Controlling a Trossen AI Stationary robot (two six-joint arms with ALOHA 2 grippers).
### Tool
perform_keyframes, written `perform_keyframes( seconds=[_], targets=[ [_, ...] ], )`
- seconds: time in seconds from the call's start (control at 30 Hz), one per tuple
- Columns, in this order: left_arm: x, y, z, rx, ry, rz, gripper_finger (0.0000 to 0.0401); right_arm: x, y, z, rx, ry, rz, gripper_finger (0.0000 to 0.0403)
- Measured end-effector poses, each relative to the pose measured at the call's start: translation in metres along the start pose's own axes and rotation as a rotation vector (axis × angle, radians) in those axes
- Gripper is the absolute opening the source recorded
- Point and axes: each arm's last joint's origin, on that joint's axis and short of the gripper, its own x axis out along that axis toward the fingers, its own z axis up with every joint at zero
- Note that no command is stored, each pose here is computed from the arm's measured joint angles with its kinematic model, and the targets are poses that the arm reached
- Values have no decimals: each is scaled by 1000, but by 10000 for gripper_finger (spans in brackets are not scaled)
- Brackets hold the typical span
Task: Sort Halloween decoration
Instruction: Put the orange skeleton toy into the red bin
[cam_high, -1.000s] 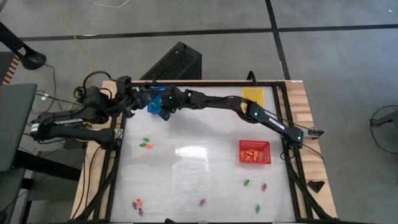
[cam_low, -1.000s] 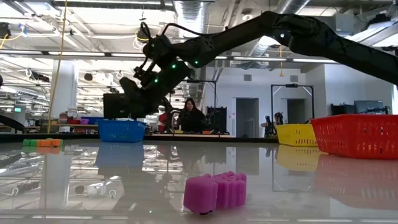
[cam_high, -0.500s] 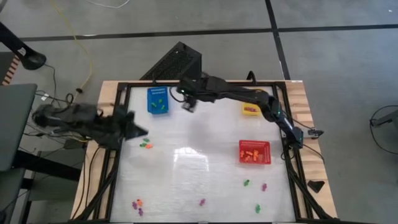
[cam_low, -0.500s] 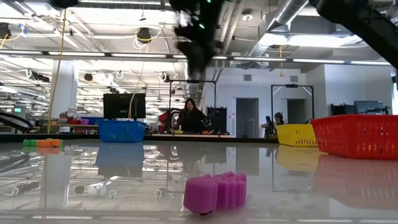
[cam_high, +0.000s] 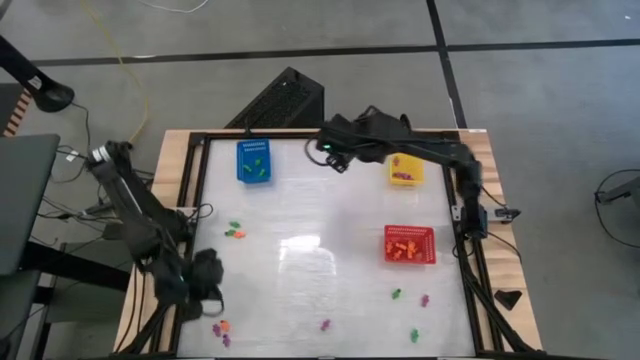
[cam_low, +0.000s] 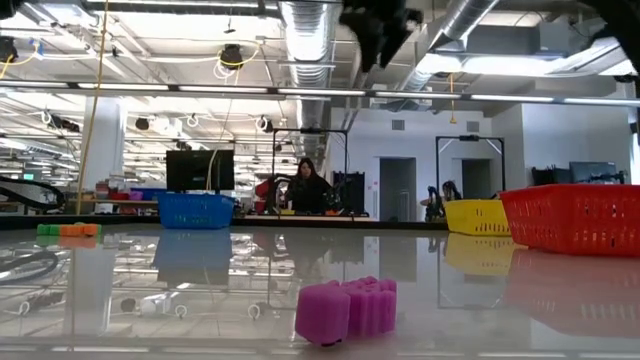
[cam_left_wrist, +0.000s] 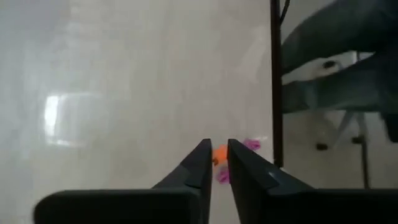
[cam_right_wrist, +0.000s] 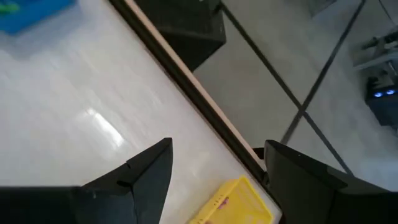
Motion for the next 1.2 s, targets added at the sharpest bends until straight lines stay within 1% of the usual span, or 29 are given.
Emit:
perform_keyframes(
  seconds=[0.1, 0.17, 0.23, 0.33, 0.47, 0.57, 0.67, 0.77, 0.87, 1.1, 1.2],
  targets=[
    [25, -14, 2, 57, -19, -32, 75, -14, -11, -14, -14, 3, 3, 281],
    [42, -19, 1, 104, -2, -44, 105, -19, -14, -25, -23, 16, 2, 281],
    [56, -21, -2, 148, 55, -31, 135, -26, -20, -39, -11, 22, 5, 281],
    [75, -19, -11, 217, 176, -4, 174, -39, -40, -64, 36, 17, 11, 281],
    [96, -10, -24, 294, 339, 64, 203, -44, -55, -98, 112, 33, 6, 281],
    [107, -6, -30, 336, 404, 83, 207, -51, -71, -125, 207, 40, 40, 281],
    [116, -7, -32, 348, 429, 50, 208, -57, -86, -149, 304, 46, 80, 281],
    [121, -11, -33, 355, 429, 13, 208, -63, -96, -169, 401, 39, 115, 281],
    [121, -13, -33, 361, 393, 10, 208, -70, -107, -188, 496, 14, 152, 281],
    [122, -12, -30, 322, 295, 93, 208, -80, -124, -214, 626, -28, 231, 281],
    [125, -10, -31, 316, 297, 111, 208, -83, -129, -220, 655, -40, 254, 281]
  ],
)
